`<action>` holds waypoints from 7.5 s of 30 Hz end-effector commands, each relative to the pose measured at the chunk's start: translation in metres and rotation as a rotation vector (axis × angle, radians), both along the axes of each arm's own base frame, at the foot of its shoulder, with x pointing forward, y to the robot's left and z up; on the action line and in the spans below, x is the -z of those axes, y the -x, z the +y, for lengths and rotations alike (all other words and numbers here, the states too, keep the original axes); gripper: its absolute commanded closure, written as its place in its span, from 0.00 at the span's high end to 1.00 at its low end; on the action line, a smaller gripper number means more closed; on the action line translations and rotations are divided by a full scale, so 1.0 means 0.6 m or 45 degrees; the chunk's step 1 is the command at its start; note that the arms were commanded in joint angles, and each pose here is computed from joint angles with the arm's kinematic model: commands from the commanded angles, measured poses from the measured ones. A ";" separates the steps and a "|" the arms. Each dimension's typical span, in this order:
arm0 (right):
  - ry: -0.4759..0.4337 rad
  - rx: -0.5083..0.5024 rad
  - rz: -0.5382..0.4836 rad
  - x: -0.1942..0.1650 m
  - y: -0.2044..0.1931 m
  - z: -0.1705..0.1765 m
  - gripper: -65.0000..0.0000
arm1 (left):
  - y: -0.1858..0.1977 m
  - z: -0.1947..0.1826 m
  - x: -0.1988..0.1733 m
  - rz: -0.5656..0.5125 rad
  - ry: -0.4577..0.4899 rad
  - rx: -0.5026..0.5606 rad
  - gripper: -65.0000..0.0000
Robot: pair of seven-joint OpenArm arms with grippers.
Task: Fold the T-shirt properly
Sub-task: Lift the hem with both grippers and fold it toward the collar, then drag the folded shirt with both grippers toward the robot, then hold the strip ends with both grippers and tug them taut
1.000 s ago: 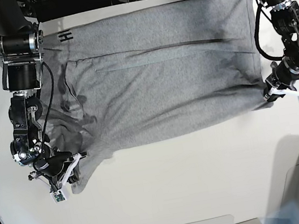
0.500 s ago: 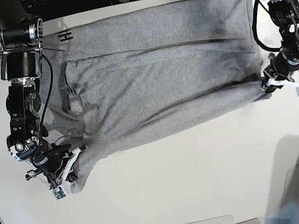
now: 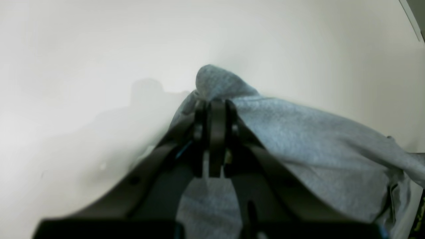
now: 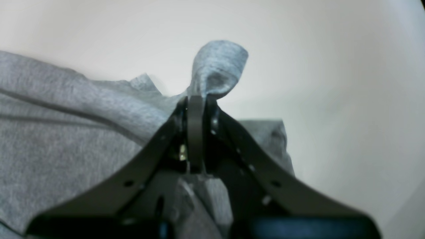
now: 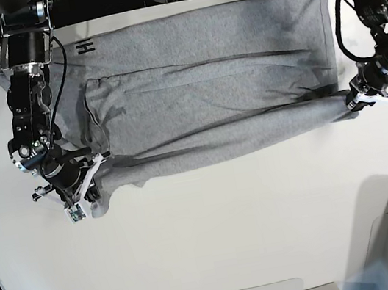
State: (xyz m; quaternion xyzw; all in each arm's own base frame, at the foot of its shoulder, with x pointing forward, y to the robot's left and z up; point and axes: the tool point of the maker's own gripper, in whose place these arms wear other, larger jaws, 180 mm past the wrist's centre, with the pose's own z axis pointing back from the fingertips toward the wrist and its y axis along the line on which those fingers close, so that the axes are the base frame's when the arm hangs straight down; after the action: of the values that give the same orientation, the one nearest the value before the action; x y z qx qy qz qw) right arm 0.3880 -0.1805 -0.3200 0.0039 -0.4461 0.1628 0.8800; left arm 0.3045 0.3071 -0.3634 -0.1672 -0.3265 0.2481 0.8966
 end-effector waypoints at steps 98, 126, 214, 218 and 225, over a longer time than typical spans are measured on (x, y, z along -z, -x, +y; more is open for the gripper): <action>0.095 0.122 0.466 0.075 0.343 -0.099 0.00 | 0.243 -0.049 0.044 0.303 -0.035 0.146 0.00; 0.070 0.129 0.465 0.077 0.344 -0.091 0.45 | 0.241 -0.073 0.045 0.231 -0.091 0.193 0.35; 0.091 0.029 0.447 0.073 0.322 -0.067 0.45 | 0.255 -0.069 0.184 0.311 0.004 0.417 0.23; 0.090 0.025 0.448 0.074 0.322 -0.065 0.45 | 0.263 -0.088 0.194 0.341 0.020 0.464 0.02; 0.091 0.031 0.429 0.069 0.315 -0.068 0.45 | 0.289 -0.061 0.221 0.400 -0.002 0.432 0.00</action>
State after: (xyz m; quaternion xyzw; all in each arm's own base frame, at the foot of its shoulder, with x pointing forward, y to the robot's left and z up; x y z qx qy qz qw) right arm 0.1938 -0.2202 -0.3691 -0.0029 -0.2707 0.1604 0.9492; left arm 0.1790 0.2570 -0.4646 -0.2427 -0.2602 0.1299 0.9255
